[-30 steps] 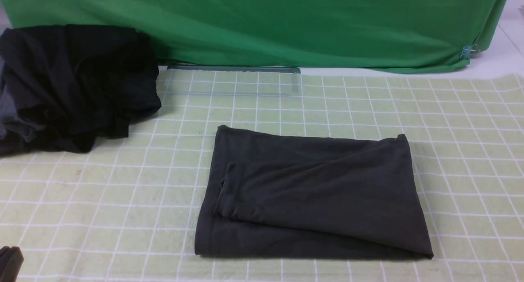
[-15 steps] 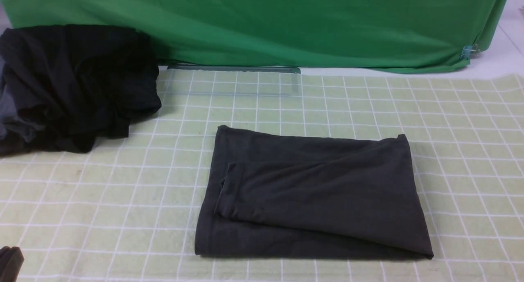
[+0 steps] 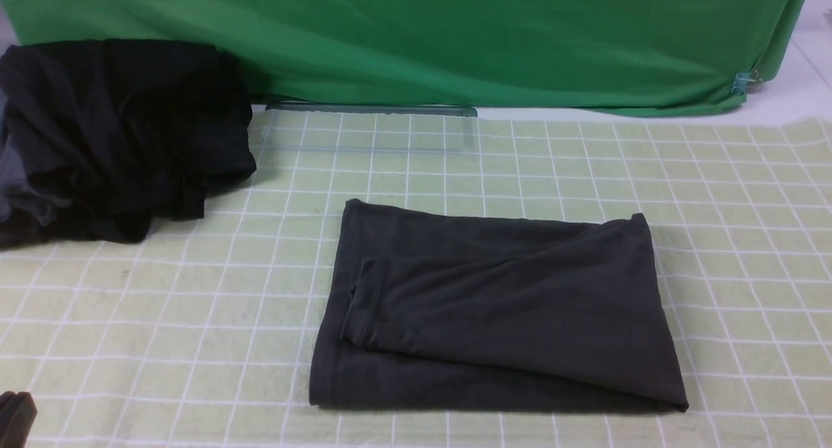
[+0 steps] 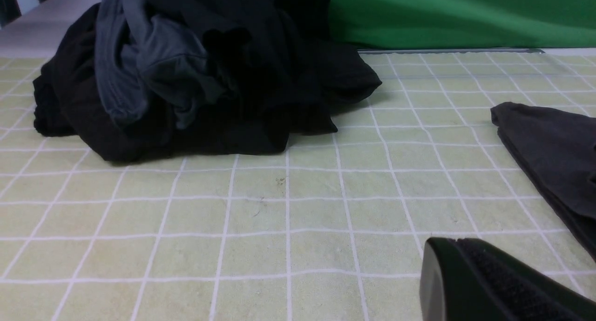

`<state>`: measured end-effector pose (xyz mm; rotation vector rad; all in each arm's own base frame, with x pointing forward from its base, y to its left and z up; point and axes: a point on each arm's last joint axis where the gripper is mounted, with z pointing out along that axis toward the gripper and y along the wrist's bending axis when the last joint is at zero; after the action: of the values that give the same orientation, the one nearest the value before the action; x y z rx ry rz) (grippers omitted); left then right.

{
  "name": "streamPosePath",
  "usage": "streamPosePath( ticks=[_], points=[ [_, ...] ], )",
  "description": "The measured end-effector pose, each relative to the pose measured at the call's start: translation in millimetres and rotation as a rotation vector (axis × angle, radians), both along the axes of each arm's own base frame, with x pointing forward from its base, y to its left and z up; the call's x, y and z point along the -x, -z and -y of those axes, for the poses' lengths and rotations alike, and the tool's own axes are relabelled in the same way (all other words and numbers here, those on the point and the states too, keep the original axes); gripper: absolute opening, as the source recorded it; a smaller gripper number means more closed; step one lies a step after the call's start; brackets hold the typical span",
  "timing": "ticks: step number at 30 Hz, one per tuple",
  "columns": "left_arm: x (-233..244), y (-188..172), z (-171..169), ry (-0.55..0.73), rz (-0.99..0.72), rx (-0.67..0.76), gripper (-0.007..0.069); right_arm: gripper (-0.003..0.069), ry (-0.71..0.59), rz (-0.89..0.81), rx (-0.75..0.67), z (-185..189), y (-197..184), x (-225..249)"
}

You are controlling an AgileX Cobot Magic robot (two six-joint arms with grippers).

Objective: Fold a long-sleeved shirt over a green coffee tablecloth.

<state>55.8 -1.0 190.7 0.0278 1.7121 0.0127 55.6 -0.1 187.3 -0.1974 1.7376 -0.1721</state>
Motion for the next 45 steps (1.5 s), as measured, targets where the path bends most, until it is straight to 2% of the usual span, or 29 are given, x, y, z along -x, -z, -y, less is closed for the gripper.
streamPosePath(
  ticks=[45],
  points=[
    [0.0, -0.1, -0.3, 0.001, 0.001, -0.029, 0.0018, 0.0242, 0.0, 0.0, 0.002, 0.0, 0.0, 0.0]
  ],
)
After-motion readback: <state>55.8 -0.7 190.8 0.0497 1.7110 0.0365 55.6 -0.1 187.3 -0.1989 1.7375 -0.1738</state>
